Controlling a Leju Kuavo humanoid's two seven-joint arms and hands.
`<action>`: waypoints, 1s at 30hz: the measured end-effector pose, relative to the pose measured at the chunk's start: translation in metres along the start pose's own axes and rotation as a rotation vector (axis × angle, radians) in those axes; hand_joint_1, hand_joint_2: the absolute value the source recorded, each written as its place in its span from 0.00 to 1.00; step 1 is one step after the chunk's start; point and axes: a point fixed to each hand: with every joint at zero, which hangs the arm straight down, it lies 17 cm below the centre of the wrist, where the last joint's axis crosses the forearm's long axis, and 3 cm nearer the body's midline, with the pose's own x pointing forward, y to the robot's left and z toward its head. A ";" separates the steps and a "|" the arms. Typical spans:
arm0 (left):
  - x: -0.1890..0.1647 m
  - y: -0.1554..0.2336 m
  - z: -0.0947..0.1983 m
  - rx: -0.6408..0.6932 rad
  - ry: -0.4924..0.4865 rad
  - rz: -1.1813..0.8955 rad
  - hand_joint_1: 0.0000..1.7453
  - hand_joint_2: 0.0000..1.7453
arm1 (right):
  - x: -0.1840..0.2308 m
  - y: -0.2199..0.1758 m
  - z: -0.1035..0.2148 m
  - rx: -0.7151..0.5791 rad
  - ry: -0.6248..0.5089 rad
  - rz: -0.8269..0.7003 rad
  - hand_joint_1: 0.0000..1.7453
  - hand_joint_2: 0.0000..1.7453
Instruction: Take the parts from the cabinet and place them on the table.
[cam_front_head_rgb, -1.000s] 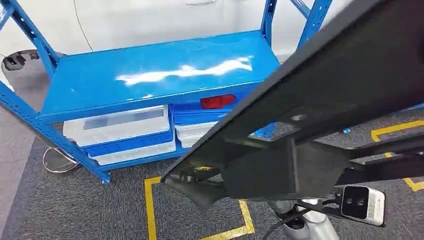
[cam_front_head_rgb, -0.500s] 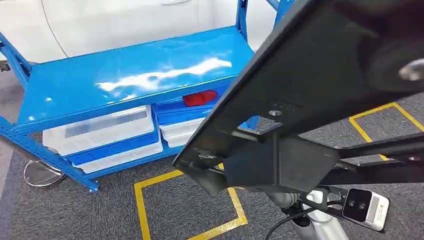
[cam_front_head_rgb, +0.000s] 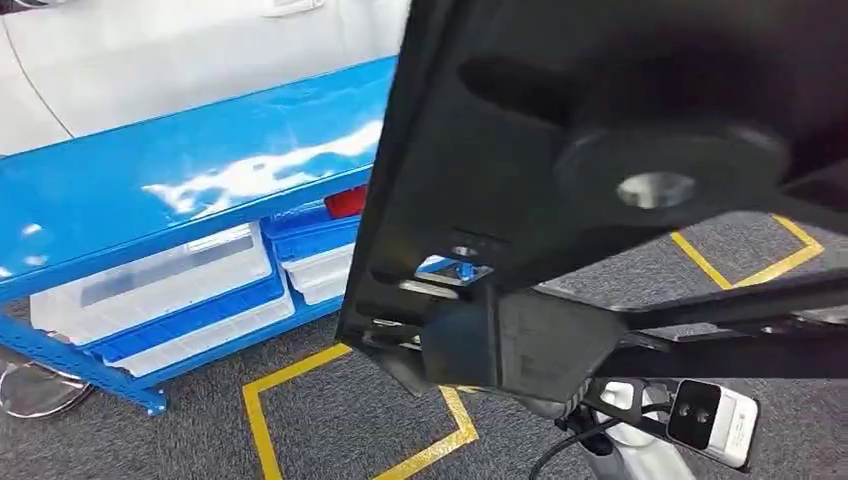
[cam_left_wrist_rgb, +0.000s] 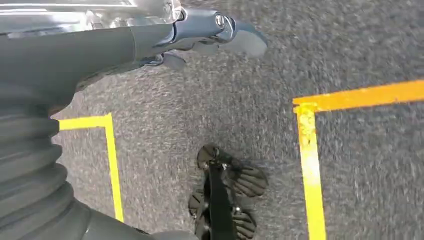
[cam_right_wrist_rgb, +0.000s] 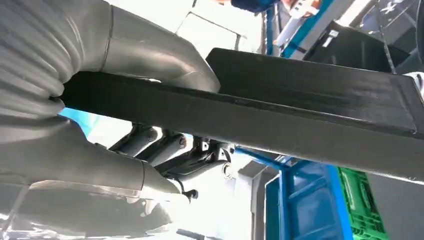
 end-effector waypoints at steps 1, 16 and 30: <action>0.002 -0.002 -0.001 -0.002 0.000 0.000 0.00 1.00 | 0.000 -0.001 -0.001 -0.005 -0.002 0.002 1.00 1.00; -0.002 -0.030 0.008 -0.082 -0.011 -0.023 0.00 1.00 | 0.007 -0.006 0.006 -0.047 -0.029 0.031 1.00 1.00; -0.012 -0.024 0.008 -0.054 0.024 -0.039 0.00 1.00 | 0.016 -0.020 0.023 -0.063 -0.017 0.073 1.00 1.00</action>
